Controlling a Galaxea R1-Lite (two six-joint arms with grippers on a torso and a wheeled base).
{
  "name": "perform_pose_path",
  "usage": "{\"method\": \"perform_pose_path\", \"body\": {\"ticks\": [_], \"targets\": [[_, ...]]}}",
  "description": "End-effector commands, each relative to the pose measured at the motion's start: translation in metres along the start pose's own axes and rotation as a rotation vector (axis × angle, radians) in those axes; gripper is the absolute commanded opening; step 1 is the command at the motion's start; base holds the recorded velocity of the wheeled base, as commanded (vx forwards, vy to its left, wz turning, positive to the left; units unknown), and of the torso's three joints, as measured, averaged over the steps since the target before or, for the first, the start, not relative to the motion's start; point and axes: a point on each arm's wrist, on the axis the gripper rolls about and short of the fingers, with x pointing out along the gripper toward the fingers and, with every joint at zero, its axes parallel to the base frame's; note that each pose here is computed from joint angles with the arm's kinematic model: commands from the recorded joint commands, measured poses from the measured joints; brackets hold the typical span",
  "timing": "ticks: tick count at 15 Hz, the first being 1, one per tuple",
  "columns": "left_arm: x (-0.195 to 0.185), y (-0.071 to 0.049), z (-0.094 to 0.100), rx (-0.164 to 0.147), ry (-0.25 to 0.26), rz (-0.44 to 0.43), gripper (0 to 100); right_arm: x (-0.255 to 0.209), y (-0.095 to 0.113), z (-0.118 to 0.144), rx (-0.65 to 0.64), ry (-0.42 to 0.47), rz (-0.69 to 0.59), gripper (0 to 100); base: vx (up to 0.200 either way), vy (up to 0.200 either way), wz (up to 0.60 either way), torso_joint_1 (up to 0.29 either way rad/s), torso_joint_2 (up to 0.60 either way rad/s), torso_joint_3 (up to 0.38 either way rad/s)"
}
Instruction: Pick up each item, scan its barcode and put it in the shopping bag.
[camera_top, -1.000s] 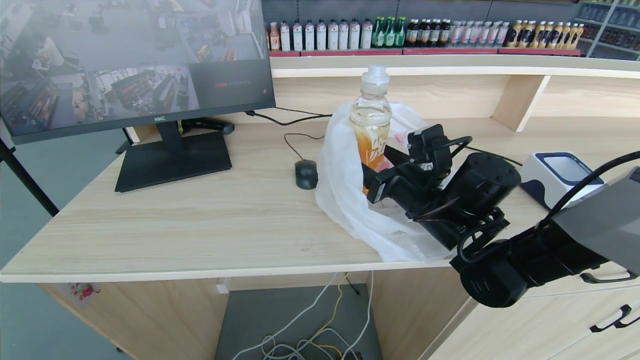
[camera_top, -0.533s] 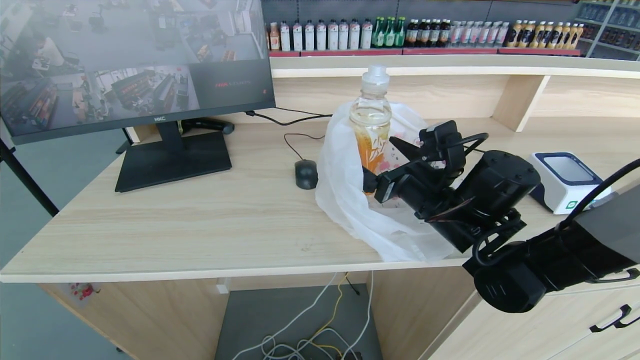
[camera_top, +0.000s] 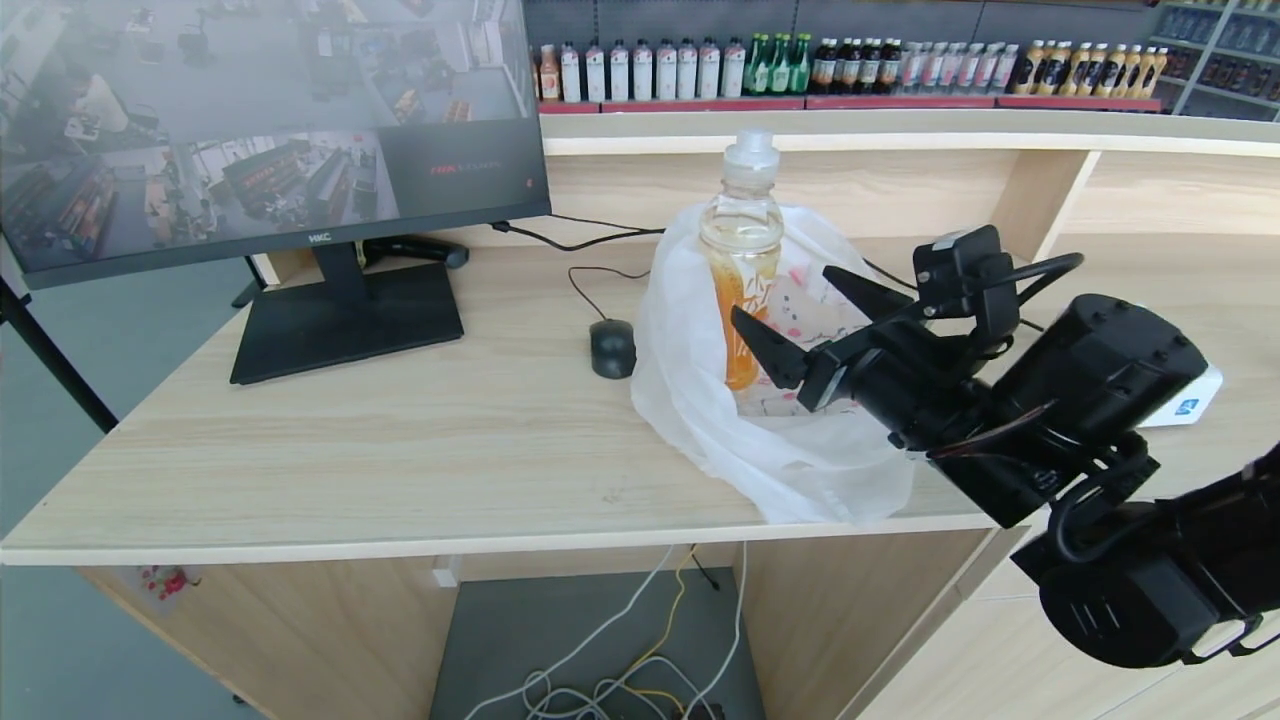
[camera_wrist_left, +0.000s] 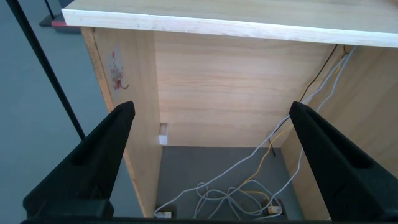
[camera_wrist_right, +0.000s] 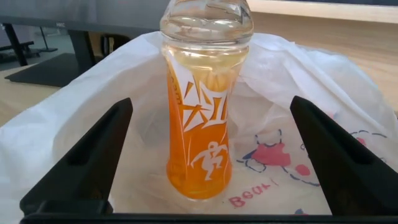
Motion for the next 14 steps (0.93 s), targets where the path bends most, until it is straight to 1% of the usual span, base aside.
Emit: {"method": "perform_pose_path", "body": {"ticks": [1, 4, 9, 14], "targets": [[0.000, 0.000, 0.000, -0.002, 0.000, 0.000, 100, -0.020, -0.002, 0.019, -0.003, -0.022, -0.003, 100, 0.000, 0.000, 0.00, 0.000, 0.00, 0.000], [0.000, 0.000, 0.000, -0.002, 0.000, 0.000, 100, -0.043, -0.001, 0.030, -0.004, -0.020, 0.000, 100, 0.000, 0.000, 0.00, 0.000, 0.00, 0.000], [0.000, 0.000, 0.000, -0.003, 0.000, 0.000, 100, -0.053, -0.006, 0.035, -0.010, -0.021, -0.016, 100, 0.000, 0.000, 0.00, 0.000, 0.00, 0.000], [0.000, 0.000, 0.000, -0.003, 0.000, 0.000, 100, -0.055, -0.006, 0.033, -0.010, -0.013, -0.018, 100, 0.000, -0.200, 0.00, 0.000, 0.00, 0.004]]}}
